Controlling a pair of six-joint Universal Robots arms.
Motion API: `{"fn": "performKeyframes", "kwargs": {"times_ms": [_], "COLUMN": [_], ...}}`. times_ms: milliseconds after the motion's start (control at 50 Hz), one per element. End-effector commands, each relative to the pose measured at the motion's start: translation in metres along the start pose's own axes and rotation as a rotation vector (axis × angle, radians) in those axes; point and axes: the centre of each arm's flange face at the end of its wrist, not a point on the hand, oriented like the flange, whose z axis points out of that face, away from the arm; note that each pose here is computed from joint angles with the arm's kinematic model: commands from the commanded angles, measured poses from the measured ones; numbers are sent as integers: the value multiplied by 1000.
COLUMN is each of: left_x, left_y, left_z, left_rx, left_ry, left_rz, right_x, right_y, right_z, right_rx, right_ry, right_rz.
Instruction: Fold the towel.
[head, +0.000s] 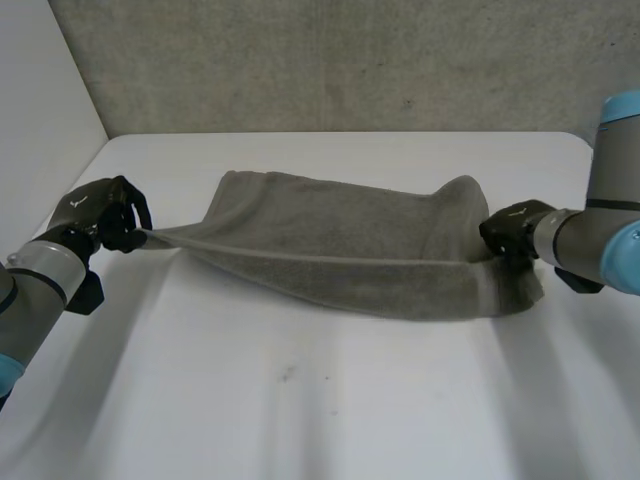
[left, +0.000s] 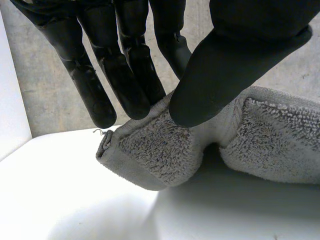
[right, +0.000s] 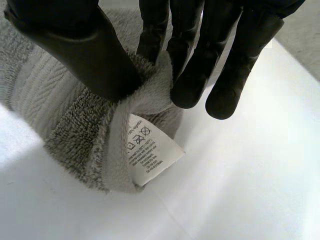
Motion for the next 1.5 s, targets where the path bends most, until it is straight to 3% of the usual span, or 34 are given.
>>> {"fn": "performKeyframes", "kwargs": {"times_ms": [20,120,260,380,500,660,780,860,900,980,1080,1180,1280,1320,1340,1400,1440,1460,1500], "left_x": [4,8,30,43,52,36,34,46,55,59,56,50,34,30,25,20,11,11,5], "left_y": [-16,-69,-164,-195,-206,-180,-177,-192,-227,-263,-288,-272,-190,-167,-137,-110,-56,-56,-14], "left_z": [-5,-26,-83,-106,-110,-68,-26,-10,-3,-8,-17,-9,14,20,26,31,34,34,30], "left_rx": [38,192,489,543,491,351,305,347,456,581,673,608,361,312,251,195,84,84,-12], "left_ry": [6,3,24,40,82,65,85,119,128,110,103,109,60,54,46,37,15,15,-6], "left_rz": [12,46,120,136,135,97,79,83,92,76,-22,-114,-159,-159,-153,-141,-91,-91,-26], "right_x": [15,37,77,88,93,101,106,120,128,140,145,133,104,76,76,50,36,25,14], "right_y": [-12,-30,-89,-119,-119,-100,-114,-146,-161,-207,-213,-194,-153,-119,-119,-80,-60,-44,-28], "right_z": [-44,-88,-203,-264,-275,-214,-195,-178,-179,-202,-210,-183,-129,-96,-95,-68,-57,-48,-39], "right_rx": [73,204,556,734,703,489,507,595,667,962,1050,900,647,483,483,334,263,212,167], "right_ry": [30,70,249,339,351,272,284,394,466,662,665,553,357,221,220,115,62,28,-2], "right_rz": [38,54,82,49,49,-1,-27,-45,-50,-38,46,79,65,9,9,-58,-85,-107,-127]}}
